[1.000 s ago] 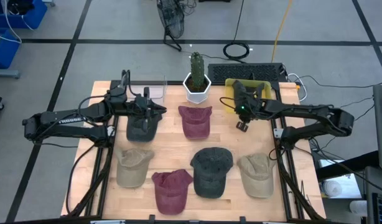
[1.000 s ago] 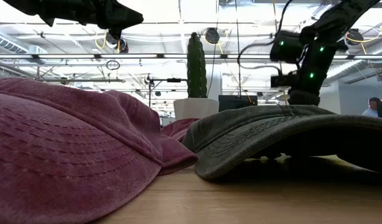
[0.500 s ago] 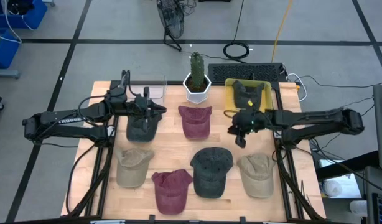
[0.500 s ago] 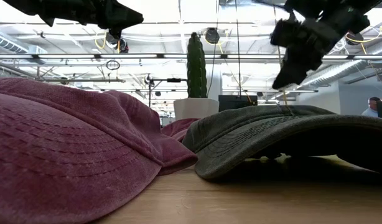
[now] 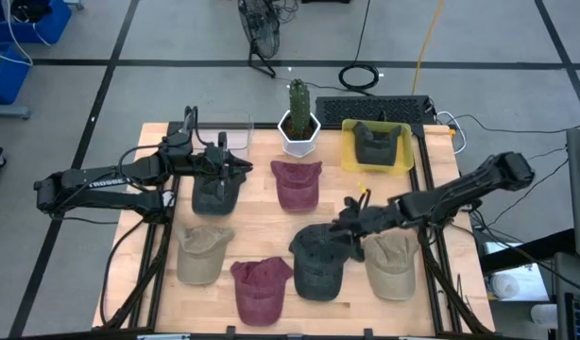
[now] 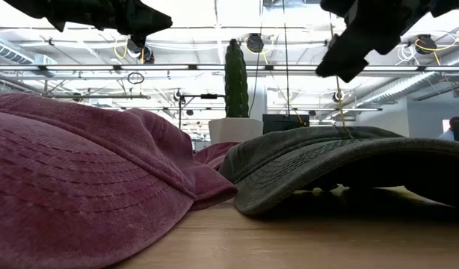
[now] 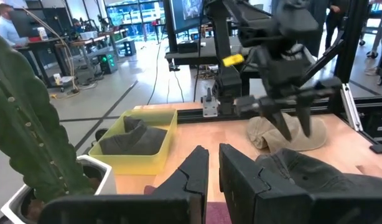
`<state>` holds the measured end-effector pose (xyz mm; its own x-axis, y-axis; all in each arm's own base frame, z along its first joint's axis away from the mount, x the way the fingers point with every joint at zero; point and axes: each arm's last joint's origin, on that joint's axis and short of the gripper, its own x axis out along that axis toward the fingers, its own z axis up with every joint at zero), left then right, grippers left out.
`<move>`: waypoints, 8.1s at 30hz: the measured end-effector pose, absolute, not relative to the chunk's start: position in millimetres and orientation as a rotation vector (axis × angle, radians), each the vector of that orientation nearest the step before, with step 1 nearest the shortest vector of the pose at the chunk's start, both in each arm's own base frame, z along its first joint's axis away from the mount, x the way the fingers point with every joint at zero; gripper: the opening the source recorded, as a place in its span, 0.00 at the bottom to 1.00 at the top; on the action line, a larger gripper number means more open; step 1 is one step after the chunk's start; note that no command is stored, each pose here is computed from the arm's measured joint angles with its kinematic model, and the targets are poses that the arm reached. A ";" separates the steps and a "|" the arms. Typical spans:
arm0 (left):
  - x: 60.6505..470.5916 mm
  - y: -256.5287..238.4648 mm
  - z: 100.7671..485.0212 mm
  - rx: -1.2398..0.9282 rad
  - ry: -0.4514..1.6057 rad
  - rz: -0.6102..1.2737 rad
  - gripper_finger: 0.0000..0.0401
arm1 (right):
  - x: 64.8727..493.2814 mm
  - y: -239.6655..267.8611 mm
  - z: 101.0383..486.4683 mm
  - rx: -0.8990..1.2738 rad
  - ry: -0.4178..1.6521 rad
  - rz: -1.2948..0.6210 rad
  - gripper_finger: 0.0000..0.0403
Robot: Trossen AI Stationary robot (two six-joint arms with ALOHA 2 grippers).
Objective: Pick & Place hat
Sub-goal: Put the bottom black cap into the yellow bin
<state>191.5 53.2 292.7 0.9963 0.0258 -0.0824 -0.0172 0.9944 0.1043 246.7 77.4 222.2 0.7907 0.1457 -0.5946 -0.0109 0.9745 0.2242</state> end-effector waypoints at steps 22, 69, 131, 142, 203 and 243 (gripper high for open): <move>193.7 44.3 292.6 0.048 0.083 -0.023 0.12 | 279.6 138.9 197.7 0.287 0.756 0.130 0.35; 193.7 43.7 290.6 0.040 0.103 -0.025 0.12 | 279.7 144.1 174.0 0.157 0.856 0.152 0.02; 193.6 44.8 290.3 0.072 0.108 0.013 0.12 | 161.1 -70.3 256.6 -0.840 1.291 -0.362 0.01; 193.7 45.2 290.5 0.076 0.107 0.023 0.12 | 154.4 -78.5 257.2 -0.700 1.214 -0.332 0.01; 193.6 46.2 290.4 0.095 0.110 0.057 0.12 | 122.1 -125.5 179.0 -0.756 1.158 -0.372 0.01; 193.7 46.2 292.1 0.100 0.094 0.057 0.12 | 139.3 -119.6 247.8 0.040 0.791 -0.992 0.19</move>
<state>193.7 46.2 292.1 0.9940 0.0618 -0.0906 -0.0524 0.9933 0.1025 139.3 -119.6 247.8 0.2975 -0.7326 -0.6122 0.7604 0.5696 -0.3122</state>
